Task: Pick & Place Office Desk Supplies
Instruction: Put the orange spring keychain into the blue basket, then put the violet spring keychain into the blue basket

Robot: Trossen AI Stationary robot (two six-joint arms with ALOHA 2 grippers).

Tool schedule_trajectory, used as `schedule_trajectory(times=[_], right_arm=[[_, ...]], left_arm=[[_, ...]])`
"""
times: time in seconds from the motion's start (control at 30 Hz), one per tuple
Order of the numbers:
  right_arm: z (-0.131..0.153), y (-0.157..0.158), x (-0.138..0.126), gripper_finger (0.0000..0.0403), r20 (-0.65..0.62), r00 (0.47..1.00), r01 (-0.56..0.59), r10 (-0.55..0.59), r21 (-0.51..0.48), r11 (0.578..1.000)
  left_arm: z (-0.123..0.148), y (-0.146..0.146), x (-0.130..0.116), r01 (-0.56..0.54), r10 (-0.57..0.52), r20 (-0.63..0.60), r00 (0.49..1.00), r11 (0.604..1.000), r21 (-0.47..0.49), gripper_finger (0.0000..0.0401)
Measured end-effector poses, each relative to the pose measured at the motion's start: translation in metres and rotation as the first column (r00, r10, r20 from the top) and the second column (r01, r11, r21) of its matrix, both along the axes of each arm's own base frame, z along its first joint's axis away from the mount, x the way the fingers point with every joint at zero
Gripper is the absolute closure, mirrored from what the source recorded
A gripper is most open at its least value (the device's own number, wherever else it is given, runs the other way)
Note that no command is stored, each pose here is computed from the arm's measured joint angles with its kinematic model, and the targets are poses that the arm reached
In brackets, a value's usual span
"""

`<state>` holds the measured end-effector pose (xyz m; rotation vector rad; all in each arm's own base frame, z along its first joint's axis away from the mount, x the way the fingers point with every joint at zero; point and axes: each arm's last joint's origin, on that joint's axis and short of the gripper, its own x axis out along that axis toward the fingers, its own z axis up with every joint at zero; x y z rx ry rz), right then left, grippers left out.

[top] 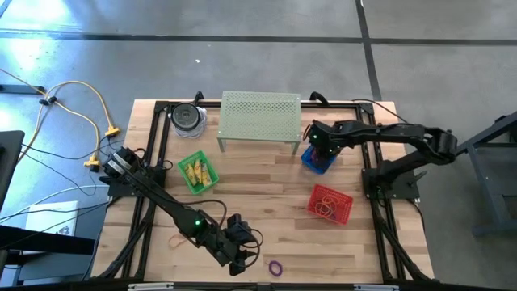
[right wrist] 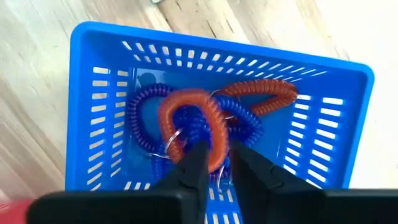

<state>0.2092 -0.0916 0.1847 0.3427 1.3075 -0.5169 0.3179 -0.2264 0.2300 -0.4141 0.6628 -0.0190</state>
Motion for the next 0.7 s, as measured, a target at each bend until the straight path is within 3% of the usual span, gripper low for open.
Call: schedule_trajectory(times=[0.13, 0.37, 0.53, 0.7], right_arm=[[0.002, 0.001, -0.002, 0.0303, 0.005, 1.000, 0.015, -0.015, 0.001, 1.000], [0.013, -0.003, -0.006, 0.0228, -0.045, 0.995, 0.084, -0.093, -0.168, 0.982], [0.036, 0.006, -0.009, 0.0208, 0.052, 0.998, 0.056, -0.046, -0.207, 0.977], [0.072, 0.023, -0.019, 0.0207, 0.239, 0.970, 0.096, -0.035, -0.248, 0.964]], left_arm=[[0.000, 0.000, 0.000, 0.000, 0.000, 0.000, 1.000, 1.000, 0.000, 0.0201], [-0.001, 0.000, 0.000, 0.001, -0.001, -0.005, 1.000, 1.000, 0.006, 0.0201], [-0.004, 0.000, -0.003, 0.035, -0.037, -0.067, 0.997, 0.999, -0.026, 0.0201], [-0.009, 0.003, -0.009, -0.001, -0.009, -0.175, 0.985, 0.998, -0.058, 0.0201]])
